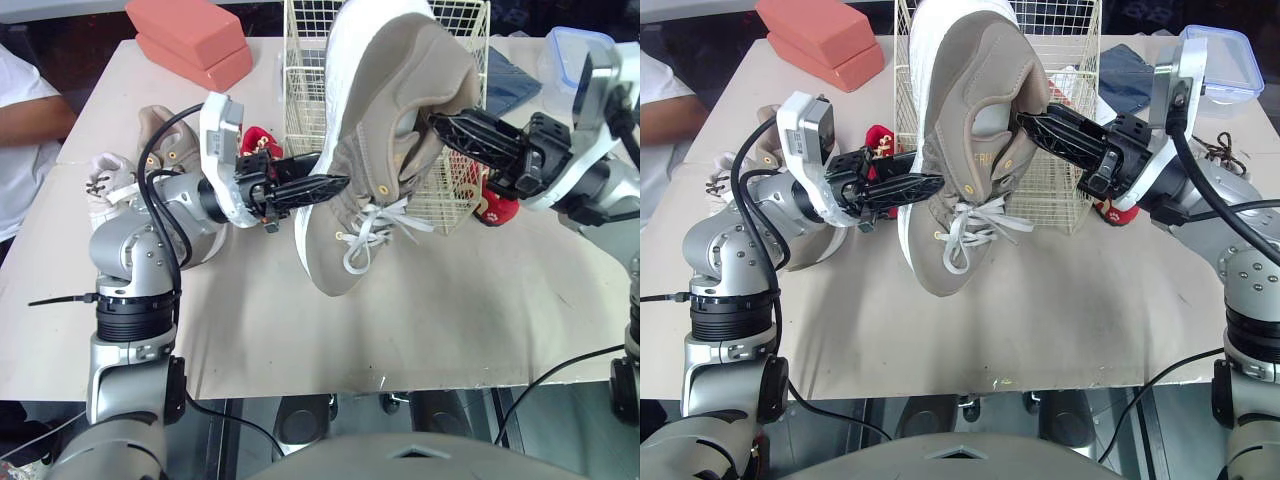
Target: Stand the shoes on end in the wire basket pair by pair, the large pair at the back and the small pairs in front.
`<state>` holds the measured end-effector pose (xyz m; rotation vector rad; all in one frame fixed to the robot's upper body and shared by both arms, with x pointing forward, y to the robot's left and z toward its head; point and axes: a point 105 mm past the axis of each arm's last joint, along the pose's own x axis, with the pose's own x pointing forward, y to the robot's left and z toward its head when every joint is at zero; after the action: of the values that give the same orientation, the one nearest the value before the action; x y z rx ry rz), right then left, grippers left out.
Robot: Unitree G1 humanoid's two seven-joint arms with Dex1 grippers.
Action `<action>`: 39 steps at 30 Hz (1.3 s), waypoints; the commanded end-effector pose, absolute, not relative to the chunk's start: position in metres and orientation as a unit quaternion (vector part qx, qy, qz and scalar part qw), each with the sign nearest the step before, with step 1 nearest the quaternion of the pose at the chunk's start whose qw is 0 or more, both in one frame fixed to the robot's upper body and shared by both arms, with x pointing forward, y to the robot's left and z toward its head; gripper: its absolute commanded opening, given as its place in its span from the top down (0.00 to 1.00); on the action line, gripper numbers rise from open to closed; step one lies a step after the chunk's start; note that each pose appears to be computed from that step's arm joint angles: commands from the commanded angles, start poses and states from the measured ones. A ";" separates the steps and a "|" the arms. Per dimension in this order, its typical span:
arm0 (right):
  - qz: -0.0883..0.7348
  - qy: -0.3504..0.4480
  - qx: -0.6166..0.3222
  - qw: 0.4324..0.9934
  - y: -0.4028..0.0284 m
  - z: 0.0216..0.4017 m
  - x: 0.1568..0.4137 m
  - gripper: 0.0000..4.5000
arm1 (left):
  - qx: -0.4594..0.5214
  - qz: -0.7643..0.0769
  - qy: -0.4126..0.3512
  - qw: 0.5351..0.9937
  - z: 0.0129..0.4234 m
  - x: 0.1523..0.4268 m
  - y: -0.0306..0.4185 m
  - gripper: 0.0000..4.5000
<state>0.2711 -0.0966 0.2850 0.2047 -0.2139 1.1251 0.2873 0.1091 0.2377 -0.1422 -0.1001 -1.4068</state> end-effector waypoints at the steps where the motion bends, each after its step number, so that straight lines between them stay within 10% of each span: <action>1: 0.538 -0.137 0.084 0.827 -0.095 0.300 0.262 1.00 | -0.045 -0.641 -0.068 0.763 0.250 0.289 0.107 0.21; 3: 0.533 -0.141 0.084 0.830 -0.095 0.301 0.263 1.00 | -0.041 -0.642 -0.076 0.762 0.252 0.288 0.107 0.01; 28: 0.274 -0.401 0.159 0.859 -0.156 0.433 0.288 1.00 | 0.048 -0.571 -0.144 0.807 0.298 0.272 0.130 0.01; 39: 0.161 -0.478 0.049 0.862 -0.152 0.441 0.305 1.00 | 0.068 -0.466 -0.145 0.870 0.307 0.286 0.141 0.01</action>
<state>0.3214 -0.1538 0.4278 0.1529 -0.8933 0.3545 0.2935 0.1357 0.2910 0.0876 -0.2401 -1.0131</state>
